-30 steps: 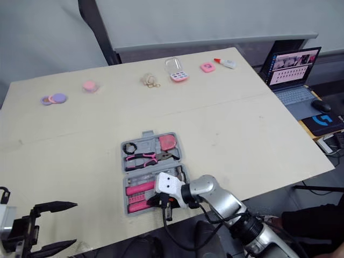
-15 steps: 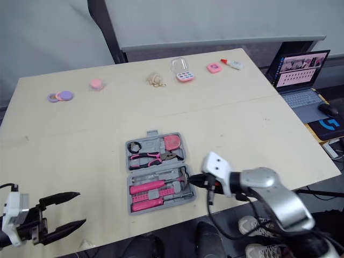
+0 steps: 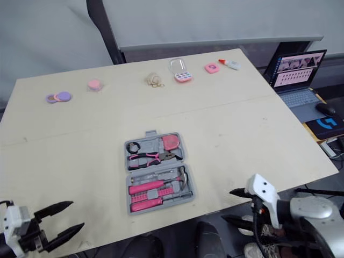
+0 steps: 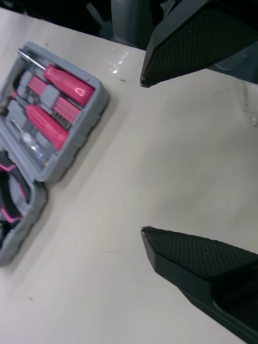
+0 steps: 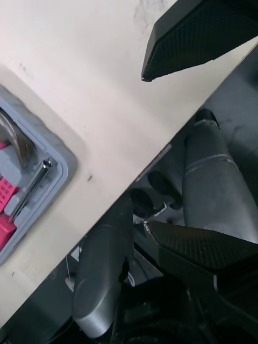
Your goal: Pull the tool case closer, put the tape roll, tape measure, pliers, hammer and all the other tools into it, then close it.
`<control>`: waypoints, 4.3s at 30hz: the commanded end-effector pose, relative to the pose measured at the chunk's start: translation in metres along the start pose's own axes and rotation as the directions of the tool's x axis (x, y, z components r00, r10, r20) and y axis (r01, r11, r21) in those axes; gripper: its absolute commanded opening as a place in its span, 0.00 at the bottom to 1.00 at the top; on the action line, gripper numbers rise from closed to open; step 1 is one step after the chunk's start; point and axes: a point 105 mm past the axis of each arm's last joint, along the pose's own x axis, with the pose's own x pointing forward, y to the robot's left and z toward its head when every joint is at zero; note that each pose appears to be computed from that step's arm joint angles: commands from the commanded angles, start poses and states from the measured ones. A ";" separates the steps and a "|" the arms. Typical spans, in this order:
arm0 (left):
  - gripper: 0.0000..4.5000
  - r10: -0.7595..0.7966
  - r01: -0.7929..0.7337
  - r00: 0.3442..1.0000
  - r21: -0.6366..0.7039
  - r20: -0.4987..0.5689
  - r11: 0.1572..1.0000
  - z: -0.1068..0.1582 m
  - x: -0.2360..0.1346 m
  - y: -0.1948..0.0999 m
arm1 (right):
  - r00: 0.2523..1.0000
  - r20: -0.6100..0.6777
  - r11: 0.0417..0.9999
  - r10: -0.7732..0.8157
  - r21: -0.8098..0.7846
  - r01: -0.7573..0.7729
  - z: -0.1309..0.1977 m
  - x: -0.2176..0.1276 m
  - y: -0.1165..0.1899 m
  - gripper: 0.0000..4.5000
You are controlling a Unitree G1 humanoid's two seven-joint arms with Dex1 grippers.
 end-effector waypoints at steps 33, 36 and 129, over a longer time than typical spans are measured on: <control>0.00 -0.194 0.208 0.968 0.076 -0.161 0.975 0.041 0.112 0.041 | 0.989 -0.038 0.987 -0.144 -0.078 0.141 0.054 0.062 -0.072 0.01; 0.00 -0.233 0.253 0.955 0.091 -0.185 0.963 0.042 0.128 0.040 | 0.986 -0.048 0.984 -0.158 -0.086 0.154 0.058 0.074 -0.080 0.01; 0.00 -0.311 0.328 0.931 0.065 -0.190 0.942 0.019 0.154 -0.023 | 0.998 -0.013 0.996 0.065 -0.064 -0.065 0.078 0.157 -0.018 0.01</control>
